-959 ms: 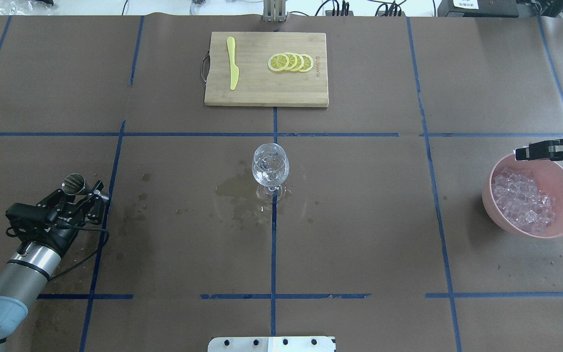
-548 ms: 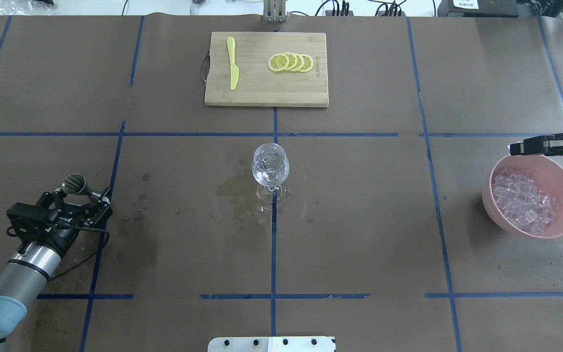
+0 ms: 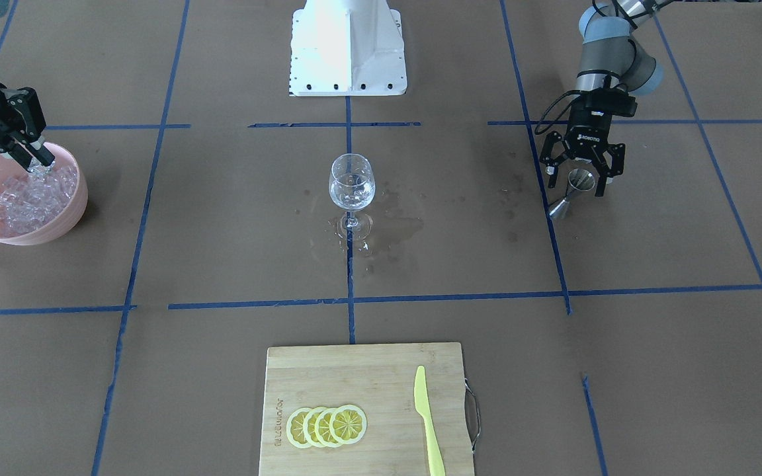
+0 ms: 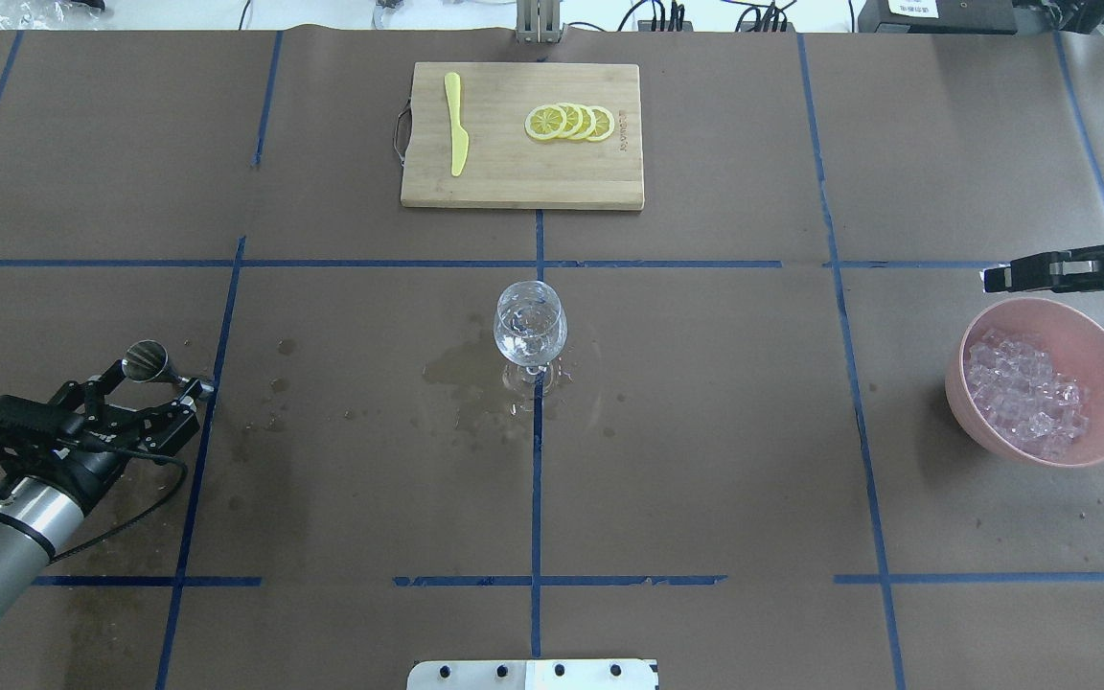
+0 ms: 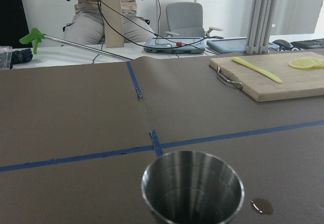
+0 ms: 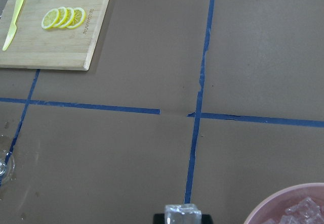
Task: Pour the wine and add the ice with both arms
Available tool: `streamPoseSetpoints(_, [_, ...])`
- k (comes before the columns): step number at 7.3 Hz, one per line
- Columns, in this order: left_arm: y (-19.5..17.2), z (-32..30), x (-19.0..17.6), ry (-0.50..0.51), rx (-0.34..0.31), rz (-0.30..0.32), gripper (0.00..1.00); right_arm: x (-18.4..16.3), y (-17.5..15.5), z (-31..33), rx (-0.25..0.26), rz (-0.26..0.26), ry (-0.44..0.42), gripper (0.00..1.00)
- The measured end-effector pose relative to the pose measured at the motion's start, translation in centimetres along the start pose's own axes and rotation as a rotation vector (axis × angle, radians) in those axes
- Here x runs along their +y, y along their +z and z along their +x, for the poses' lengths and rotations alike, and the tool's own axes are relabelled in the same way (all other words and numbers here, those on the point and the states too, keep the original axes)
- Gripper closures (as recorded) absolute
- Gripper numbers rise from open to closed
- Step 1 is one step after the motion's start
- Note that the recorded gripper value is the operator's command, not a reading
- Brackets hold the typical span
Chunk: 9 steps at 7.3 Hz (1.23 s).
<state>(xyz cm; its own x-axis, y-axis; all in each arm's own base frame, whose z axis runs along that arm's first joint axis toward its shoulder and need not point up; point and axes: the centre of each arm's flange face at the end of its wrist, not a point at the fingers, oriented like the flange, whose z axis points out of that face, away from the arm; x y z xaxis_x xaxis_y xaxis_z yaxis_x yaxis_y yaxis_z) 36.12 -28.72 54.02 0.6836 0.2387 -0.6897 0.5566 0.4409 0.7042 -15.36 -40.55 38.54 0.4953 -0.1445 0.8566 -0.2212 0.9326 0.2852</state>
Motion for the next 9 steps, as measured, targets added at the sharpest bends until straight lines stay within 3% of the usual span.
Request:
streamPoseSetpoints(3, [-0.8,0.9,-0.2,0.038,0.031,-0.115,0.00,-1.3,0.4,-2.3,-0.034,0.012,0.023,1.00])
streamPoseSetpoints(9, [-7.4,-2.4,-1.1,0.057,0.152,-0.491,0.00,-4.5,4.0,-9.8,-0.134,0.003,0.058,1.00])
